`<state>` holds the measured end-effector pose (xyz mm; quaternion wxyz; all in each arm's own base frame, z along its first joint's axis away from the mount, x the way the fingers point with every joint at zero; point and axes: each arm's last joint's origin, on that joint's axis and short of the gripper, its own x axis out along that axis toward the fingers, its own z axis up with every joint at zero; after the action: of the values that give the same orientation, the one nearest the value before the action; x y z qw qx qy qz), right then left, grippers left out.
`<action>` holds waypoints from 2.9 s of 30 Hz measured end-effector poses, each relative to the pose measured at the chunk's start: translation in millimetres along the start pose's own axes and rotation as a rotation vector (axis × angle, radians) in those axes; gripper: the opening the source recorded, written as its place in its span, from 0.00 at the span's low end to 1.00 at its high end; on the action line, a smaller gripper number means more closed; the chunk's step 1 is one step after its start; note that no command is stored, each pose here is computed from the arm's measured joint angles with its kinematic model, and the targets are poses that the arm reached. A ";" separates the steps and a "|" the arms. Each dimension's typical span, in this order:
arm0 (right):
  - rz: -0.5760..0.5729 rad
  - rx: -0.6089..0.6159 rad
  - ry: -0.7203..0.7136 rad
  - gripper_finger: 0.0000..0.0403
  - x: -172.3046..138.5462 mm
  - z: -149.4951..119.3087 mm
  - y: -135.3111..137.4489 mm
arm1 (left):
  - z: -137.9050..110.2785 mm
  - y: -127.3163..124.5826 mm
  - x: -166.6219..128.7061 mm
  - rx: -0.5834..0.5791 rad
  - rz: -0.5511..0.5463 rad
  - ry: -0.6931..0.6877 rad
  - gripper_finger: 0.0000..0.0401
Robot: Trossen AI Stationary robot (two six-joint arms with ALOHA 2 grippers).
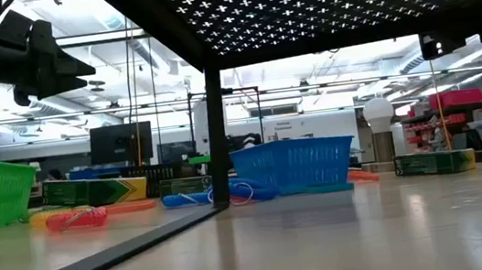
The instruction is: Pick & Place Office Desk Supplies
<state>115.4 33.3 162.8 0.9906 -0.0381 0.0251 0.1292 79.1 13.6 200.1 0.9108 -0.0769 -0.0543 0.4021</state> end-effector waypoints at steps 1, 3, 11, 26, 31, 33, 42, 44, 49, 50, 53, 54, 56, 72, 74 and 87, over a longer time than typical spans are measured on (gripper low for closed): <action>0.000 0.000 0.000 0.39 0.0 0.0 0.0 | 0.0 0.0 0.0 0.000 0.000 0.000 0.57; 0.000 0.000 0.000 0.39 0.0 0.0 0.0 | 0.0 0.0 0.0 0.000 0.000 0.000 0.57; 0.000 0.000 0.000 0.39 0.0 0.0 0.0 | 0.0 0.0 0.0 0.000 0.000 0.000 0.57; 0.000 0.000 0.000 0.39 0.0 0.0 0.0 | 0.0 0.0 0.0 0.000 0.000 0.000 0.57; 0.000 0.000 0.000 0.39 0.0 0.0 0.0 | 0.0 0.0 0.0 0.000 0.000 0.000 0.57; 0.000 0.000 0.000 0.39 0.0 0.0 0.0 | 0.1 0.0 0.0 0.000 0.000 0.000 0.57; 0.000 0.000 0.000 0.39 0.0 0.0 0.0 | 0.1 0.0 0.0 0.000 0.000 0.000 0.57; 0.000 0.000 0.000 0.39 0.0 0.0 0.0 | 0.0 0.0 0.0 0.000 0.000 0.000 0.57; 0.000 0.000 0.000 0.39 0.0 0.0 0.0 | 0.1 0.0 0.0 0.000 0.000 0.000 0.57; 0.000 0.000 0.000 0.39 0.0 0.0 0.0 | 0.0 0.0 0.0 0.000 0.000 0.000 0.57; 0.000 0.000 0.000 0.39 0.0 0.0 0.0 | 0.1 0.0 0.0 0.000 0.000 0.000 0.57; 0.000 0.000 0.000 0.39 0.0 0.0 0.0 | 0.1 0.0 0.0 0.000 0.000 0.000 0.57; 0.000 0.000 0.000 0.39 0.0 0.0 0.0 | 0.0 0.0 0.0 0.000 0.000 0.000 0.57; 0.000 0.000 0.000 0.39 0.0 0.0 0.0 | 0.0 0.0 0.0 0.000 0.000 0.000 0.57; 0.000 0.000 0.000 0.39 0.0 0.0 0.0 | 0.1 0.0 0.0 0.000 0.000 0.000 0.57; 0.000 0.000 0.000 0.39 0.0 0.0 0.0 | 0.0 -0.1 0.0 0.046 -0.003 0.000 0.57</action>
<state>115.4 33.3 162.8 0.9906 -0.0381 0.0251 0.1292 79.2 13.5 200.1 0.9130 -0.0560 -0.0450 0.4016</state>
